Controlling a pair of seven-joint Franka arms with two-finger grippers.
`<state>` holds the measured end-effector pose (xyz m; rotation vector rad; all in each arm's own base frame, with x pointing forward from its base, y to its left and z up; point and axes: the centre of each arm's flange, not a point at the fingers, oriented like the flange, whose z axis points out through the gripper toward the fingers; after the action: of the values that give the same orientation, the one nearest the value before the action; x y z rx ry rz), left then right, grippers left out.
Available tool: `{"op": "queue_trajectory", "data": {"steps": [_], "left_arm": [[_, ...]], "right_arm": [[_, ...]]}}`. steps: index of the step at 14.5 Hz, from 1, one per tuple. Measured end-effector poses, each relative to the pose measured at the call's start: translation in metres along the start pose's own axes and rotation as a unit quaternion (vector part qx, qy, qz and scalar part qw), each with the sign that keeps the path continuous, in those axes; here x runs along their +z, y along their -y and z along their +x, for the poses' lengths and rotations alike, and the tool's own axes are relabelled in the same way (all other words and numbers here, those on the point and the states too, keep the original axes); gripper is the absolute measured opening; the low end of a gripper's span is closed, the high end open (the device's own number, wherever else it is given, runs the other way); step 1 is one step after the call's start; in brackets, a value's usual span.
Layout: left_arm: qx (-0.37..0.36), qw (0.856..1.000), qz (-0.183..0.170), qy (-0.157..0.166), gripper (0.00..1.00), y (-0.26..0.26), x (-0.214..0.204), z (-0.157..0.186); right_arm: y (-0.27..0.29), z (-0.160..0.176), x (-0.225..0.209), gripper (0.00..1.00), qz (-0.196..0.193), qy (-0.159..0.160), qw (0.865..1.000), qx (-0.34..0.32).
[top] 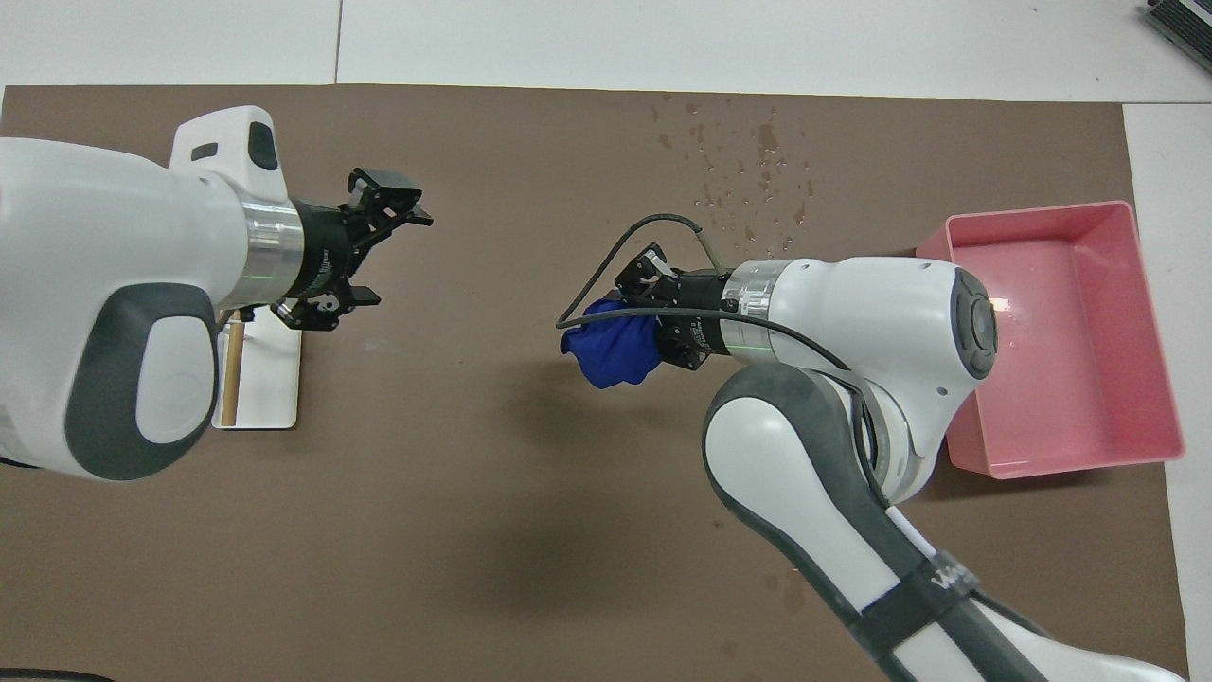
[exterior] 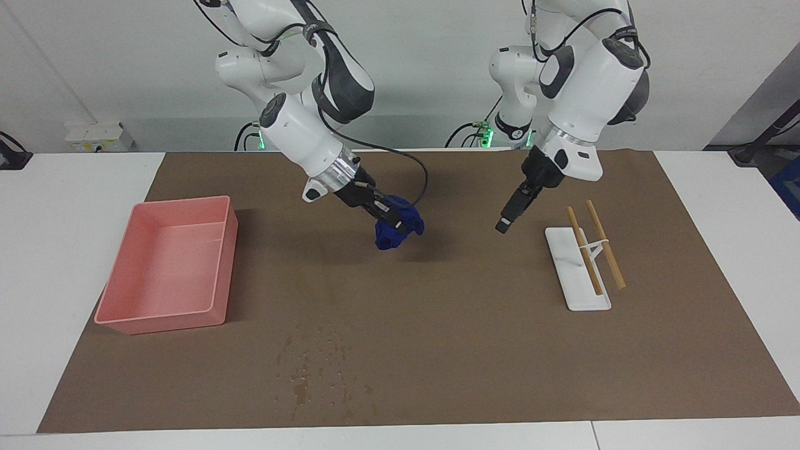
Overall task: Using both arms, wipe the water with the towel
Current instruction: 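Lower the towel onto the water with the right gripper while the left withdraws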
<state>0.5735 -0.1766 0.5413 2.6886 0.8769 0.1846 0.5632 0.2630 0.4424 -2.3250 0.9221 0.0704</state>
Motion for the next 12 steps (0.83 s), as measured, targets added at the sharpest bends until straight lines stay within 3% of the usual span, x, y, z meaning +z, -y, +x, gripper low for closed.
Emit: {"op": "queue_trajectory", "data": {"steps": [3,6,9,12], "left_arm": [[0.141,0.988,0.061,-0.018,1.0,0.013,-0.001,0.009],[0.277,0.955,0.104,0.01,1.0,0.035,-0.02,0.031],[0.309,0.942,0.125,0.044,1.0,0.075,-0.04,0.06],[0.324,0.932,0.141,0.083,1.0,0.088,-0.065,0.063]], "right_arm": [[-0.022,0.032,-0.011,0.19,-0.059,-0.008,0.989,-0.133],[-0.05,0.053,-0.009,0.19,-0.154,-0.002,0.95,-0.273],[-0.069,0.054,0.006,0.19,-0.209,0.002,0.916,-0.342],[-0.095,0.075,0.029,0.19,-0.219,-0.005,0.896,-0.387]]}}
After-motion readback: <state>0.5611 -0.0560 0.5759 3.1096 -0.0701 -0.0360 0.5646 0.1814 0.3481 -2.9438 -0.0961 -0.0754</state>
